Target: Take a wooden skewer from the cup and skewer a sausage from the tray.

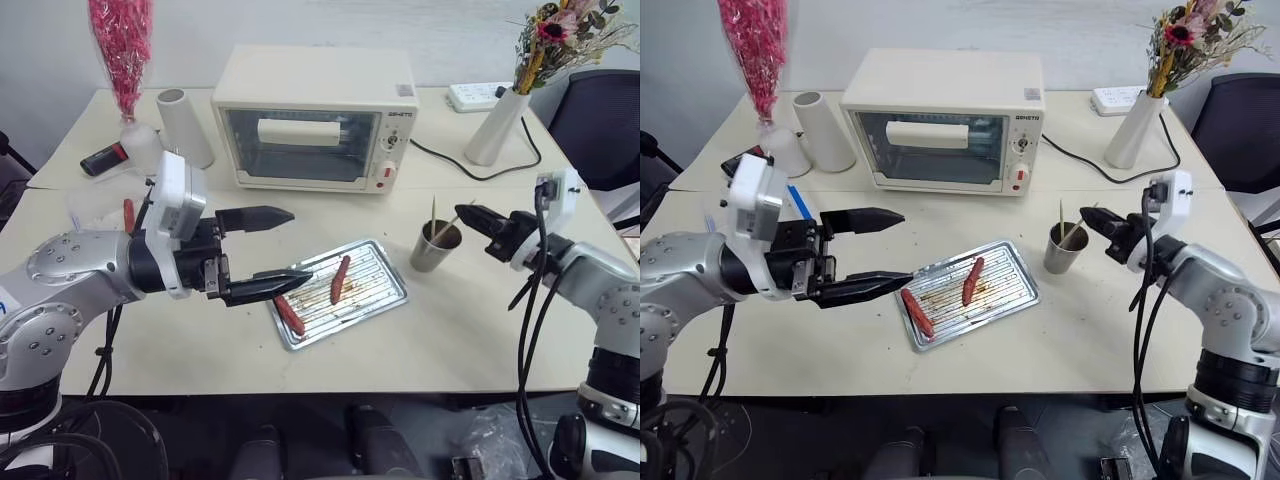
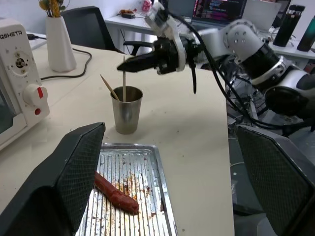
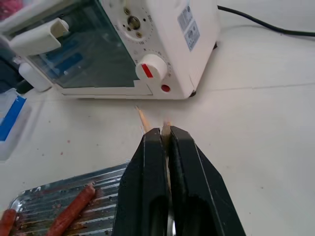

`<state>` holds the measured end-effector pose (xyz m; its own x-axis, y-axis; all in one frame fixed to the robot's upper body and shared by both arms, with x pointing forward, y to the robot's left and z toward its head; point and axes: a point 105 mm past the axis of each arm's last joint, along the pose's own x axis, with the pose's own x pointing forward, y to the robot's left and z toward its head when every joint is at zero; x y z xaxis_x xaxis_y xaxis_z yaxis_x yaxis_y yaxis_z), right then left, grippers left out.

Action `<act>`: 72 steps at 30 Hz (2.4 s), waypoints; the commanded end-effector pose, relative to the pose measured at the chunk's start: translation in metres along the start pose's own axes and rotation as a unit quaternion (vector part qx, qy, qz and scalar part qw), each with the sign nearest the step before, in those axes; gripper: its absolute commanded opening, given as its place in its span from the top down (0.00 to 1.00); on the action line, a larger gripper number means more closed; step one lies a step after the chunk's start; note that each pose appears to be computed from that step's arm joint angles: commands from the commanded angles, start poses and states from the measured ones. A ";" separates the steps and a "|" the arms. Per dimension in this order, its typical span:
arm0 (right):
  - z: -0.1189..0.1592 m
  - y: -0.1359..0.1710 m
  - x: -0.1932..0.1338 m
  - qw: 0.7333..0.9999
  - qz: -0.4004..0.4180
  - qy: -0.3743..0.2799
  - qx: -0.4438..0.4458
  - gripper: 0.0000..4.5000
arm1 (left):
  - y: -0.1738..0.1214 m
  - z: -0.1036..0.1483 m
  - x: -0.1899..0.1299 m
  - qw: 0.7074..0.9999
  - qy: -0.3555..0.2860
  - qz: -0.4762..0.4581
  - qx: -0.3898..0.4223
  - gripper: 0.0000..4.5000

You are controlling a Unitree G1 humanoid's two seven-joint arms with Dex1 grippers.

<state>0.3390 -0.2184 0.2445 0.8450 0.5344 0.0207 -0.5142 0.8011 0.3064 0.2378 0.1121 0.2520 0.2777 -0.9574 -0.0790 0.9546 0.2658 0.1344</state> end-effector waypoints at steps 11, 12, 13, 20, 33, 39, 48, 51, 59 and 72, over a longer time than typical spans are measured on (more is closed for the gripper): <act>0.069 0.088 -0.001 0.973 0.203 -0.040 0.104 1.00 | 0.020 0.025 0.017 0.991 -0.090 0.071 0.076 0.00; 0.065 0.091 0.004 0.970 0.207 -0.038 0.125 1.00 | 0.021 0.026 0.019 0.990 -0.094 0.073 0.077 0.00; 0.060 0.097 0.010 0.964 0.214 -0.040 0.154 1.00 | 0.021 0.027 0.020 0.989 -0.099 0.077 0.079 0.00; 0.021 0.117 0.035 0.931 0.210 -0.024 0.297 1.00 | 0.018 0.016 0.029 0.986 -0.106 0.100 0.085 0.00; 0.015 0.132 0.039 0.912 0.216 -0.048 0.345 1.00 | 0.041 0.016 0.036 0.973 -0.132 0.161 0.104 0.00; 0.015 0.134 0.038 0.910 0.216 -0.055 0.350 1.00 | 0.044 0.017 0.044 0.974 -0.144 0.143 0.103 0.04; 0.016 0.142 0.038 0.906 0.226 -0.059 0.353 1.00 | 0.045 0.015 0.050 0.977 -0.139 0.128 0.101 0.49; 0.015 0.143 0.038 0.907 0.228 -0.057 0.350 1.00 | 0.045 0.015 0.050 0.977 -0.140 0.126 0.101 0.49; 0.012 0.142 0.039 0.909 0.221 -0.051 0.351 1.00 | 0.043 0.019 0.051 0.976 -0.151 0.122 0.100 0.80; 0.011 0.141 0.039 0.909 0.217 -0.050 0.353 1.00 | 0.046 0.023 0.053 0.974 -0.162 0.128 0.099 0.84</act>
<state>0.3089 -0.0872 0.2920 0.6348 0.7003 0.3266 -0.5780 0.1498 0.8022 0.2963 0.0712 0.2642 0.4376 -0.8636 0.2504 0.8262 0.4961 0.2672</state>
